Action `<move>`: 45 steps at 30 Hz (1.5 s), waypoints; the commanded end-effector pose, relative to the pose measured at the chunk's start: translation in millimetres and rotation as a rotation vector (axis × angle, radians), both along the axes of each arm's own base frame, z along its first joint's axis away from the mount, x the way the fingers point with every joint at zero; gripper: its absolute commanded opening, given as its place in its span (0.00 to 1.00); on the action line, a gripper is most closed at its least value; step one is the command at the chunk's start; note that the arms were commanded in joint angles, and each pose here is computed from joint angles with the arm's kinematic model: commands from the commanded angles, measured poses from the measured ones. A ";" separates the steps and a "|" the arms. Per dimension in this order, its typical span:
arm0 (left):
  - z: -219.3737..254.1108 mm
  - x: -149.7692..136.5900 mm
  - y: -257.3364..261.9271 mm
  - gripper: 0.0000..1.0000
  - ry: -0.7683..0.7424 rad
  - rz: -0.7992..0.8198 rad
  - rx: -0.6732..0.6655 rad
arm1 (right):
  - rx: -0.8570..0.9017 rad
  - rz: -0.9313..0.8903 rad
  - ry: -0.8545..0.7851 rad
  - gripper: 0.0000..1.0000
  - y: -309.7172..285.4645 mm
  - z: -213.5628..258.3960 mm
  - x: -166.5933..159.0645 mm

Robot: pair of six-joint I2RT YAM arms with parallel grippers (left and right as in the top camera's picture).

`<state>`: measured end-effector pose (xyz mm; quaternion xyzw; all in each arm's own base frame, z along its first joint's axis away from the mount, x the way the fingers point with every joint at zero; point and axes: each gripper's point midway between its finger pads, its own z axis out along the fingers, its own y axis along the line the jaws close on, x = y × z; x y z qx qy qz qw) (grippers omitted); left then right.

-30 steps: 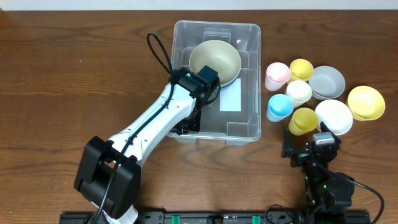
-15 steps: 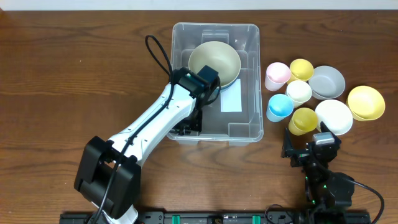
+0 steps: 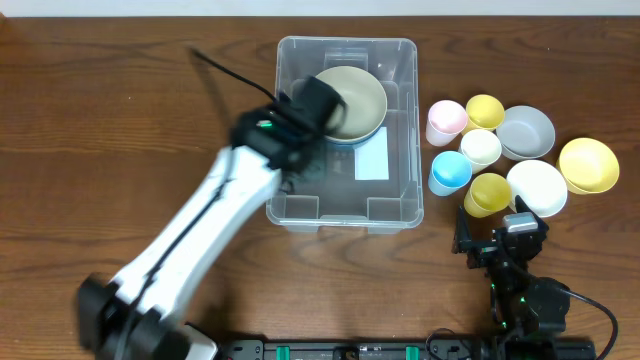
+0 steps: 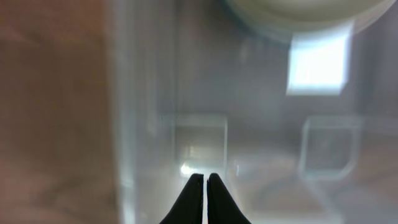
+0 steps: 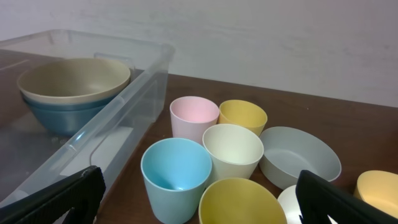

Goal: Pack container

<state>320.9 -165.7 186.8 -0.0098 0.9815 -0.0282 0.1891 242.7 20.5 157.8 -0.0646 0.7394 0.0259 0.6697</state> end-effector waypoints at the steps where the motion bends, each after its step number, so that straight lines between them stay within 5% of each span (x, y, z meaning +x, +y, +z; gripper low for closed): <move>1: 53.6 20.7 46.0 0.06 -0.191 0.135 0.000 | -0.006 0.009 0.000 0.99 1.9 -0.5 -0.4; 3: 75.2 27.1 74.9 0.10 -0.267 0.218 -0.015 | -0.006 0.009 0.000 0.99 1.9 -0.5 -0.4; 6: 101.3 30.7 123.4 0.48 -0.358 0.356 -0.021 | -0.006 0.009 0.000 0.99 1.9 -0.5 -0.4; 9: 115.3 29.1 164.4 0.54 -0.406 0.474 -0.021 | -0.006 0.009 0.000 0.99 1.9 -0.5 -0.4; 12: 117.8 26.0 198.4 0.79 -0.415 0.569 -0.003 | -0.006 0.009 0.000 0.99 1.9 -0.5 -0.4; 17: 110.5 21.7 222.8 0.99 -0.386 0.638 0.020 | -0.006 0.009 0.000 0.99 1.9 -0.5 -0.4; 45: 108.8 21.1 223.7 0.98 -0.379 0.640 0.023 | -0.006 0.009 0.000 0.99 1.9 -0.5 -0.4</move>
